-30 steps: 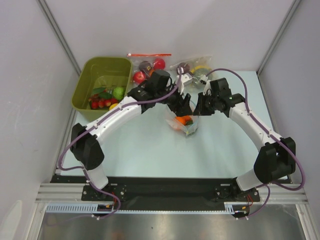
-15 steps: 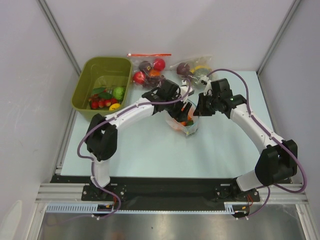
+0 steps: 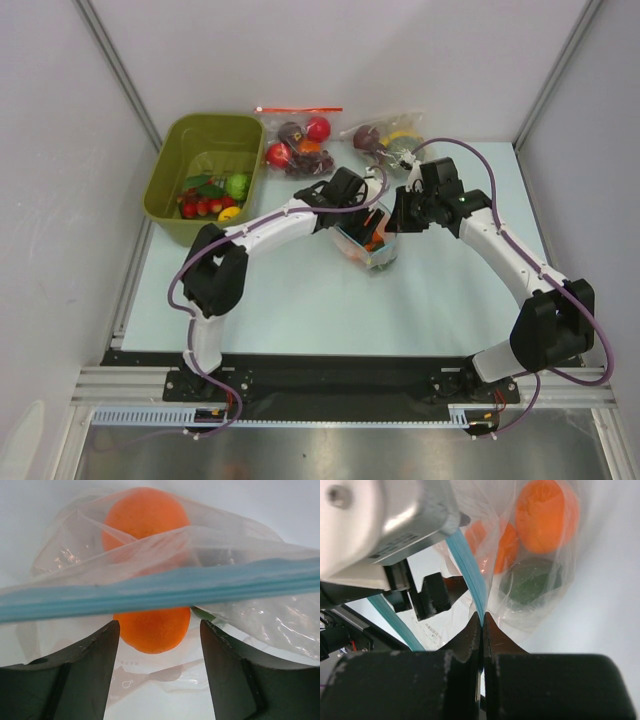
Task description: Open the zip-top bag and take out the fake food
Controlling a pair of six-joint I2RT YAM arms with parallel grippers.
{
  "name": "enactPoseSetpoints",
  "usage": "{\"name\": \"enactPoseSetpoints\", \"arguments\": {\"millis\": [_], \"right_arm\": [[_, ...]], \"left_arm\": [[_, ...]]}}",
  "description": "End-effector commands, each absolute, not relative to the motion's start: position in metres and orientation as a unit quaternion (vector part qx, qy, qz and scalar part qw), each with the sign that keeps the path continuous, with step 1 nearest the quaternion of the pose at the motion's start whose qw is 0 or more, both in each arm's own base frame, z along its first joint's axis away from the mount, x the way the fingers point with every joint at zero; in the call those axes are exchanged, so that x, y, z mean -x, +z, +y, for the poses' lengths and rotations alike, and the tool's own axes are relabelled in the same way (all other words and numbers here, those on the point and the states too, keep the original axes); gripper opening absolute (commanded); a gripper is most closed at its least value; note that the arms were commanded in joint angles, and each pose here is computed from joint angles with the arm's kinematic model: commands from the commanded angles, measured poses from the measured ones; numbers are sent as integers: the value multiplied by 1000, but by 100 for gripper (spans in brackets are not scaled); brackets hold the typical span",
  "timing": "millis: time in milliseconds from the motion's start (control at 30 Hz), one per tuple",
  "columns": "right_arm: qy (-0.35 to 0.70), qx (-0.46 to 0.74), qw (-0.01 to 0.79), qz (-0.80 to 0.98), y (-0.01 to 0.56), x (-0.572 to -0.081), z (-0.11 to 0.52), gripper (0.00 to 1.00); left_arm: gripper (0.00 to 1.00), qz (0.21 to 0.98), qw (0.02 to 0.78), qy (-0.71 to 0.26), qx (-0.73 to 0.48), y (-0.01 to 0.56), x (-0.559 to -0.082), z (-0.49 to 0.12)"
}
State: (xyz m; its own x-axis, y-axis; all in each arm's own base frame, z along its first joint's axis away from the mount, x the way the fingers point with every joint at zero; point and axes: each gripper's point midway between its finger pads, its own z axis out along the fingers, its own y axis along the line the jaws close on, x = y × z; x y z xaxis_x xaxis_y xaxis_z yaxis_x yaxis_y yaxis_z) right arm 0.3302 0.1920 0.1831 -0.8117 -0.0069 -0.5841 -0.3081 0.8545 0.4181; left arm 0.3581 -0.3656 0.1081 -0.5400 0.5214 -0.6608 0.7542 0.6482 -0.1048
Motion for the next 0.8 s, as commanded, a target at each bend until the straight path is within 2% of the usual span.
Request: {"name": "enactPoseSetpoints", "arguments": {"millis": [0,133,600,633,733,767], "right_arm": [[262,96,306,910,189,-331,194,0],[262,96,305,910,188,-331,195,0],[265,99,302,911,187,-330,196,0],[265,98,302,911,187,-331,195,0],[264,97,301,911,187,-330,194,0],[263,97,302,911,186,-331,194,0]], "left_arm": [[71,860,297,-183,-373,99,-359,-365],[72,866,273,-175,-380,80,-350,-357],[75,865,266,-188,-382,61,-352,-366],[74,863,264,-195,-384,61,-350,-368],[58,861,263,-205,-384,61,-349,-371],[48,859,265,-208,-385,63,-349,-372]]}}
